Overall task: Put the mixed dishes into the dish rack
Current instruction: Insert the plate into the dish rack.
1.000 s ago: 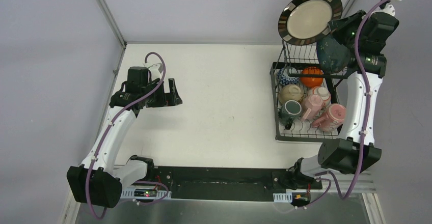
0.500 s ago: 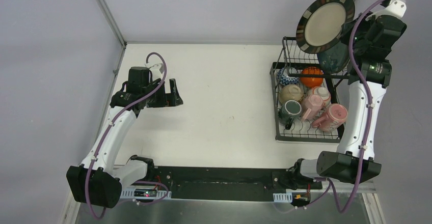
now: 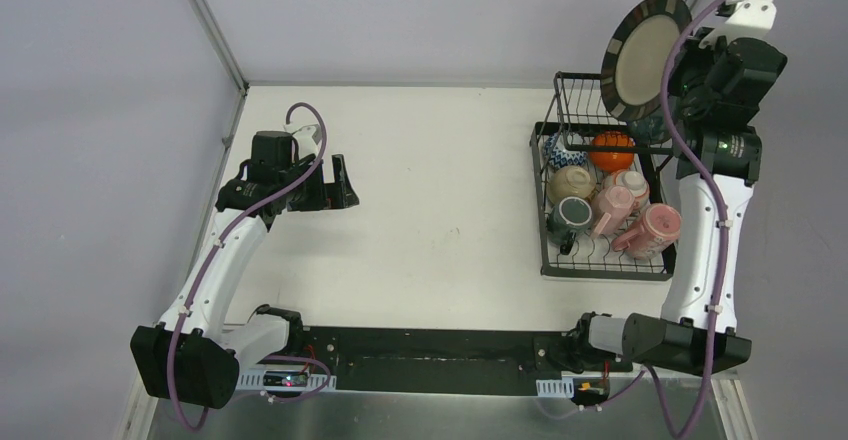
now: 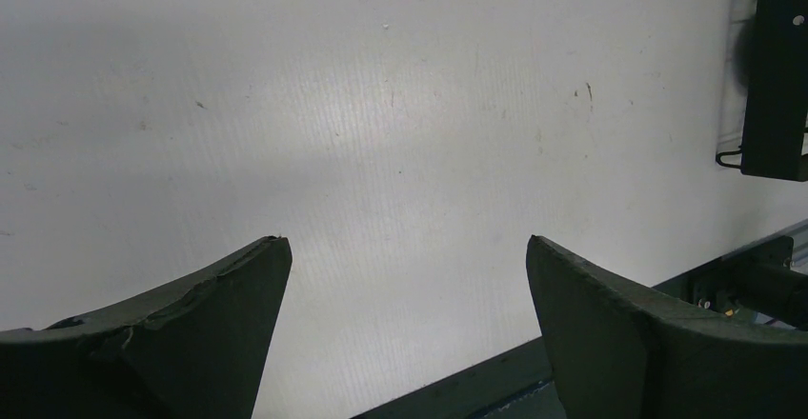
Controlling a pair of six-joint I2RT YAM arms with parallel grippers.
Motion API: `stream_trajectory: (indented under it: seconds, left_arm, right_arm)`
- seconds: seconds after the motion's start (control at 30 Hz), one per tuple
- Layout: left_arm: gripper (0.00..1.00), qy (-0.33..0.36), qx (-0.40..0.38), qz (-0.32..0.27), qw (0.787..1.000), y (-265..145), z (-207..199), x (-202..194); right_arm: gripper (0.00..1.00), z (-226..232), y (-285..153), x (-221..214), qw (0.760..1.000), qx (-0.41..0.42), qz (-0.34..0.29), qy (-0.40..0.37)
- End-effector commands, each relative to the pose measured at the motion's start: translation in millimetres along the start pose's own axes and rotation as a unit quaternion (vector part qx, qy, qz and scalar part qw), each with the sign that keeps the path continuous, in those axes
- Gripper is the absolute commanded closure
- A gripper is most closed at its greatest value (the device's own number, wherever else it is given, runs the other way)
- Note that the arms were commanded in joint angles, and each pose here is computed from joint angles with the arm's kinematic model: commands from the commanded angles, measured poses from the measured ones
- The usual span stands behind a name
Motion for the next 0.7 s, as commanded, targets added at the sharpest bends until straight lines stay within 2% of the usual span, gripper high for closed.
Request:
stream_trajectory:
  seconds: [0.0, 0.23, 0.67]
  left_arm:
    - [0.01, 0.018, 0.005, -0.016, 1.0, -2.1, -1.3, 3.5]
    - [0.01, 0.019, 0.006, -0.018, 1.0, -3.2, -1.6, 3.5]
    - [0.01, 0.018, 0.005, -0.018, 1.0, -2.8, -1.5, 4.1]
  right_arm:
    - [1.0, 21.0, -25.7, 49.8, 0.989, 0.012, -0.141, -0.042]
    - [1.0, 33.5, -20.0, 42.7, 0.986, -0.018, -0.134, -0.1]
    - [1.0, 35.0, -16.6, 38.4, 0.983, -0.036, -0.128, -0.125]
Point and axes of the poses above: each gripper's point midway between its finger pads, its own y axis out along the fingers, its own z axis along the line the jaws close on, x = y × z, the point moved 10 cm from there along -y, back along the fingers, and after that the axes turned 12 degrees about y, right-handed, at the moved point
